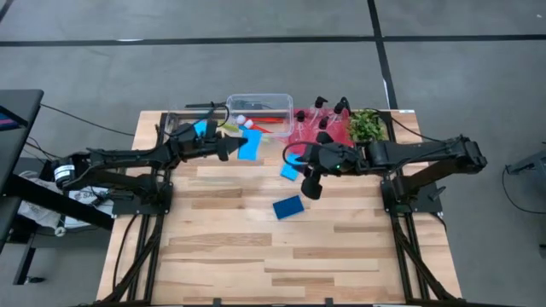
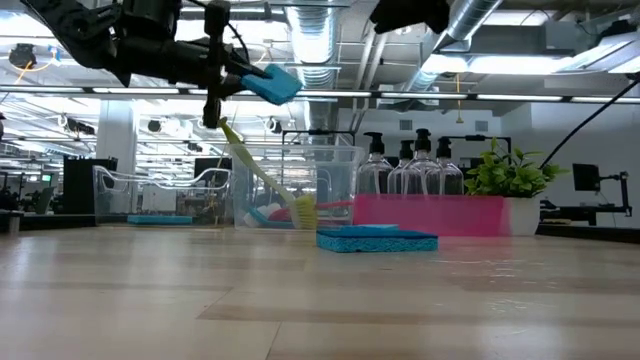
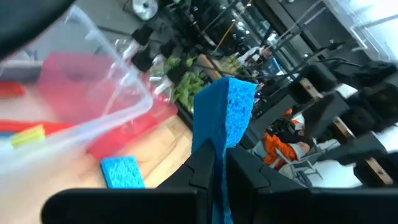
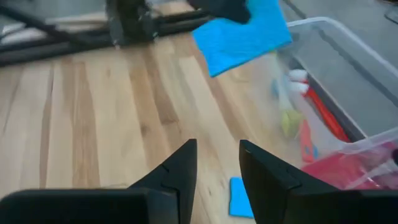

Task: Pick & Place Kitchen Sink Supplies
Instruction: Put the blue sponge into the transparent bin

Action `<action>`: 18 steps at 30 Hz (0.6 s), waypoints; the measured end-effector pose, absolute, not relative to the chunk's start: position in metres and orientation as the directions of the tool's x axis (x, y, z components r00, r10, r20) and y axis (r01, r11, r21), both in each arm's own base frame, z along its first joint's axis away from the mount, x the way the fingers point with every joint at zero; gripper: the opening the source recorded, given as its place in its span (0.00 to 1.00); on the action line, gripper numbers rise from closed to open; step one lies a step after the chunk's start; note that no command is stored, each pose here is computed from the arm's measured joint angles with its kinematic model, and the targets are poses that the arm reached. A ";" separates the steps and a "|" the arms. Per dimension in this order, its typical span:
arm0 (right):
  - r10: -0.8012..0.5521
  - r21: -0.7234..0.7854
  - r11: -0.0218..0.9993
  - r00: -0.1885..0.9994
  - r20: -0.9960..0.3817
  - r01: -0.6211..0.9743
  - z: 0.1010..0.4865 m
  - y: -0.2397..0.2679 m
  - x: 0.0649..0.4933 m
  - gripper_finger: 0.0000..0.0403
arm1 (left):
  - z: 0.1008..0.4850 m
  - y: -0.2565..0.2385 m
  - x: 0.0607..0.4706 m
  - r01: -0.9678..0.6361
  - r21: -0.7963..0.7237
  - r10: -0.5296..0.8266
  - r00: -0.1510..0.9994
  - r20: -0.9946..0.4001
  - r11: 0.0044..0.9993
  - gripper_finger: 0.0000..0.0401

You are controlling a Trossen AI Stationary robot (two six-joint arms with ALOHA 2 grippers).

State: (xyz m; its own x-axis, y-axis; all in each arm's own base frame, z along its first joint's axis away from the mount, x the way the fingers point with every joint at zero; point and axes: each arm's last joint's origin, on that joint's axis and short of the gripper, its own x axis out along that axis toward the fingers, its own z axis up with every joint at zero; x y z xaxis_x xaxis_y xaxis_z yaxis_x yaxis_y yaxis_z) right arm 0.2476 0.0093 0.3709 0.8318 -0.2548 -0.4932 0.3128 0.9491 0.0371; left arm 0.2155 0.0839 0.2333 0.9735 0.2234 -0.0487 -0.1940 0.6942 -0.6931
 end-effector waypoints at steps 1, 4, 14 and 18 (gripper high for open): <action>-0.264 0.050 0.944 0.835 -0.483 0.327 0.373 0.007 0.246 0.28 | 0.236 0.085 0.214 -0.188 -0.679 0.223 0.974 -0.037 0.709 0.06; -0.282 0.070 0.939 0.868 -0.409 0.338 0.383 0.005 0.244 0.28 | 0.245 0.087 0.206 -0.174 -0.629 0.232 0.973 0.010 0.758 0.06; -0.270 -0.025 0.962 0.940 -0.209 0.271 0.412 0.006 0.227 0.28 | 0.285 0.079 0.160 -0.273 -0.200 0.308 0.936 0.169 0.941 0.06; -0.286 -0.032 0.958 0.930 -0.229 0.286 0.411 0.002 0.224 0.28 | 0.280 0.082 0.140 -0.510 -0.081 0.515 0.855 0.058 0.856 0.06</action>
